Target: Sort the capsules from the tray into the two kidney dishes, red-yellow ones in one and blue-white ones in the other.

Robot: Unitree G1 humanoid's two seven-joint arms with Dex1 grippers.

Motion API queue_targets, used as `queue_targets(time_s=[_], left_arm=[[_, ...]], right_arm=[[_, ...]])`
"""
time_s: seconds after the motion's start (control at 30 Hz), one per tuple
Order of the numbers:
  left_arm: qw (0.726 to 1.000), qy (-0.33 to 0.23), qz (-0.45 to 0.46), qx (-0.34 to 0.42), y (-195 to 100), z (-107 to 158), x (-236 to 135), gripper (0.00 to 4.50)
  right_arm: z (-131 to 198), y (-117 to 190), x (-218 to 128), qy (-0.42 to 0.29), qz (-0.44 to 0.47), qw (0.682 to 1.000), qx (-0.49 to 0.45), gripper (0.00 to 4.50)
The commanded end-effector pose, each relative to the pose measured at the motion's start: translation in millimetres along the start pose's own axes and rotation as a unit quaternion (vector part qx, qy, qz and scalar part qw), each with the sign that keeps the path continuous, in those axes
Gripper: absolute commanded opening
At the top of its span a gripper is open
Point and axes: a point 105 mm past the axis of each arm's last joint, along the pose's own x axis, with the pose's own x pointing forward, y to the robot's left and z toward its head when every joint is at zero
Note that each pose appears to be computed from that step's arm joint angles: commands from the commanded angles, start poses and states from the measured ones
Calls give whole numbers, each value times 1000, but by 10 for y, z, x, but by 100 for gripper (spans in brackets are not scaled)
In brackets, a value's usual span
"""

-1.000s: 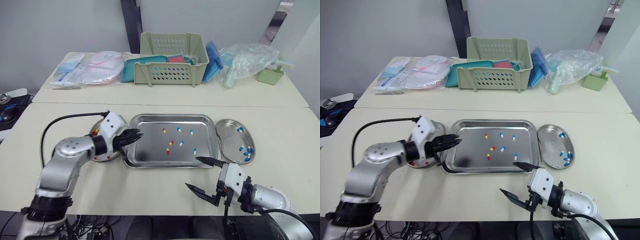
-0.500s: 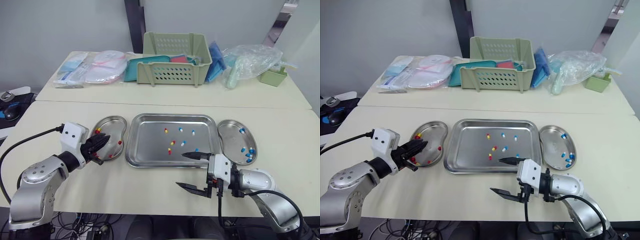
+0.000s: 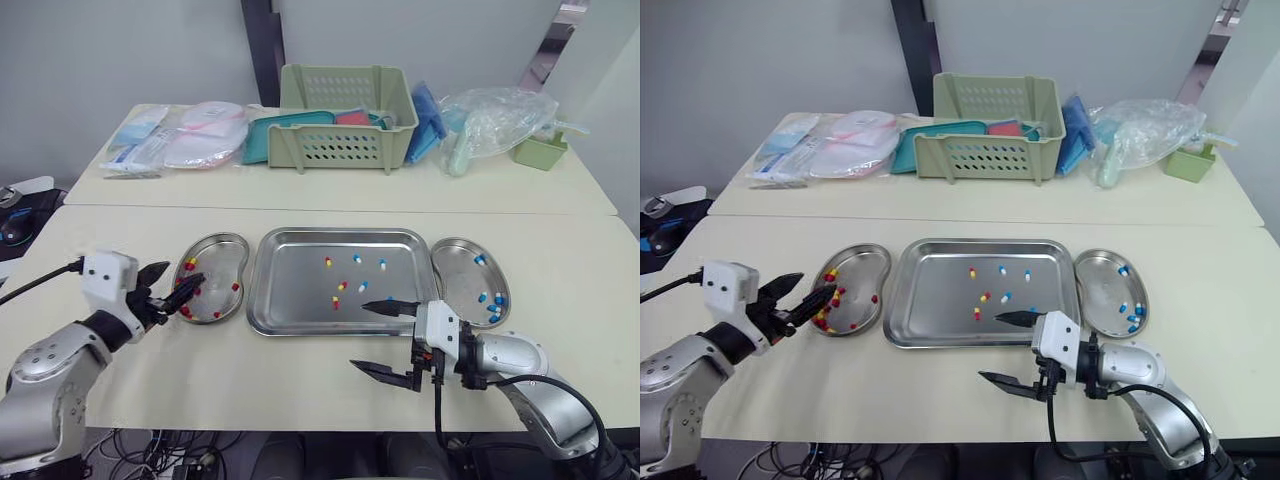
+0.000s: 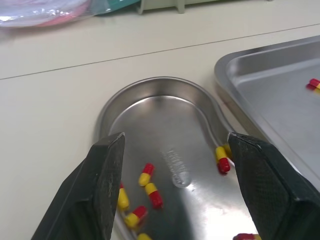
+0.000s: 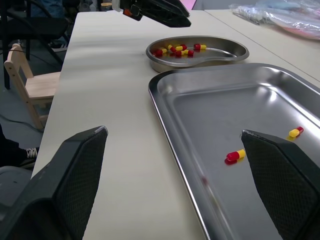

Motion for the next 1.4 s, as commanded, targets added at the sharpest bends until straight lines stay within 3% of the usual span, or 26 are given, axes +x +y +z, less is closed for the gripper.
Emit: queue_targets(time_s=[0.03,0.37,0.53,0.77,1.4], left_arm=[[999,-26,7,20,91,137,-149,339],[992,62,101,38,655,-271,-873,339],[988,125,92,8,755,-680,-1262,448],[986,138,98,9,799,-834,-1373,448],[988,147,43,19,594,-838,-1334,448]], right_arm=[[148,-3,-19,-16,-3,1000,-25,450],[119,-167,-688,58,-83,995,-21,450],[-120,-283,-1467,168,-134,977,-8,450],[-228,-465,-2128,238,-172,956,19,450],[-211,-433,-2324,277,-160,947,-12,450]])
